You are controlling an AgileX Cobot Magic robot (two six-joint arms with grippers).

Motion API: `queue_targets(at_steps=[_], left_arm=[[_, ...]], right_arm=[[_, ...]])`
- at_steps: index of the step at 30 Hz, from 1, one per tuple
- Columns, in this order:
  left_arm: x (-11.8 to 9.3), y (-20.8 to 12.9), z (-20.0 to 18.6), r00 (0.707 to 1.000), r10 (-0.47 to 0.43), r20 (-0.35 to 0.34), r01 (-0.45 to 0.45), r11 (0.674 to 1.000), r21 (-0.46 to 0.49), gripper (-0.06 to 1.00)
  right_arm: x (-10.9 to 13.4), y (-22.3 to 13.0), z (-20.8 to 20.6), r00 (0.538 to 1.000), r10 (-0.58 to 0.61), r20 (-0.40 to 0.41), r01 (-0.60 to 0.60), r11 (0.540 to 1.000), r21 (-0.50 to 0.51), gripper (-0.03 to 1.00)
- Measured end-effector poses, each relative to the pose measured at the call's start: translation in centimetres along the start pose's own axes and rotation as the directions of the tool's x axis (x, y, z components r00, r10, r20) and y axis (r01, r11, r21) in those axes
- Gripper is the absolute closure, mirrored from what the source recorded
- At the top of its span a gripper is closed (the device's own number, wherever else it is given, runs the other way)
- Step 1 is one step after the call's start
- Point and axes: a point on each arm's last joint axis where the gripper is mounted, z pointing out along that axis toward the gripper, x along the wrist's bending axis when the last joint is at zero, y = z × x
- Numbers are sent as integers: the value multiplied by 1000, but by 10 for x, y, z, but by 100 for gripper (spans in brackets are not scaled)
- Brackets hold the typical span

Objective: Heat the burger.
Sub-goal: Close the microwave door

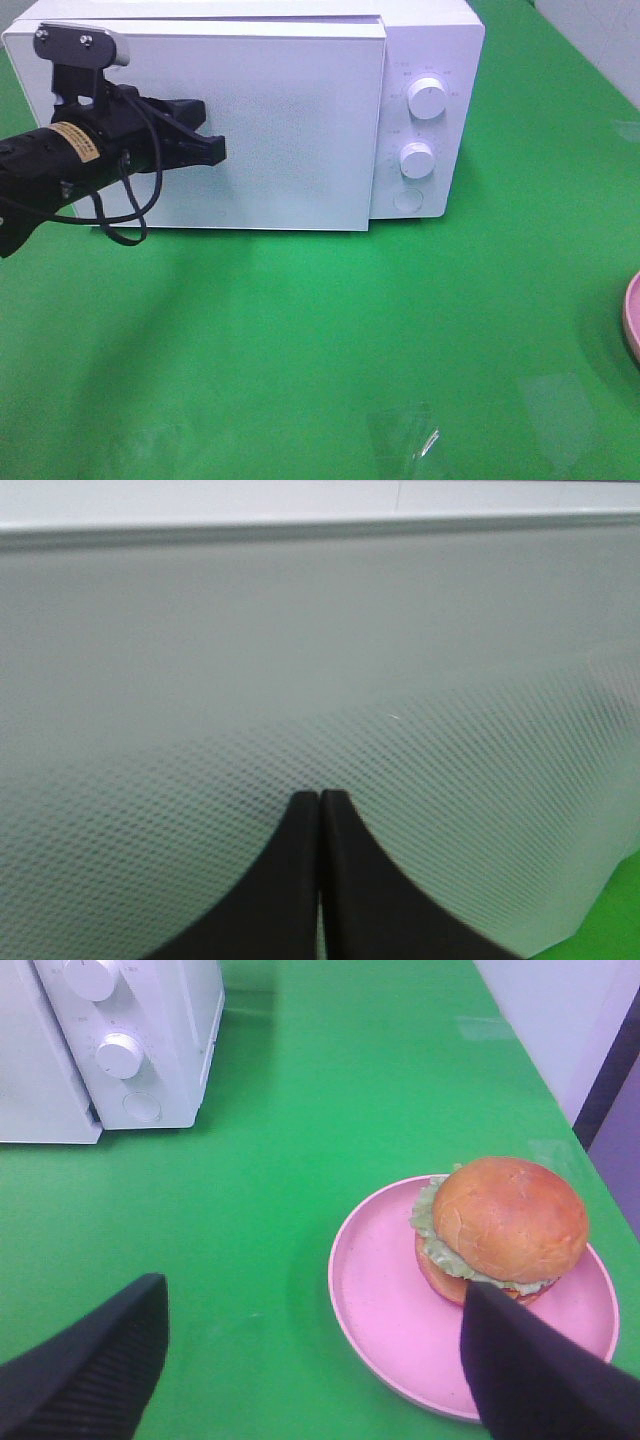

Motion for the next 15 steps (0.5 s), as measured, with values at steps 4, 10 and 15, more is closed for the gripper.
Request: queue_targets(at_steps=[4,10,15], left_arm=[[-8,0,8,999,19,28,-19,1000,18,94],[-27,4,29,996,50,69,-52,998,34,94],[-38,4,41,993,67,98,-72,996,46,94]], right_arm=[[0,0,0,1000,0,0,0,1000,0,21],[0,0,0,1000,0,0,0,1000,0,21],[0,0,0,1000,0,0,0,1000,0,21]])
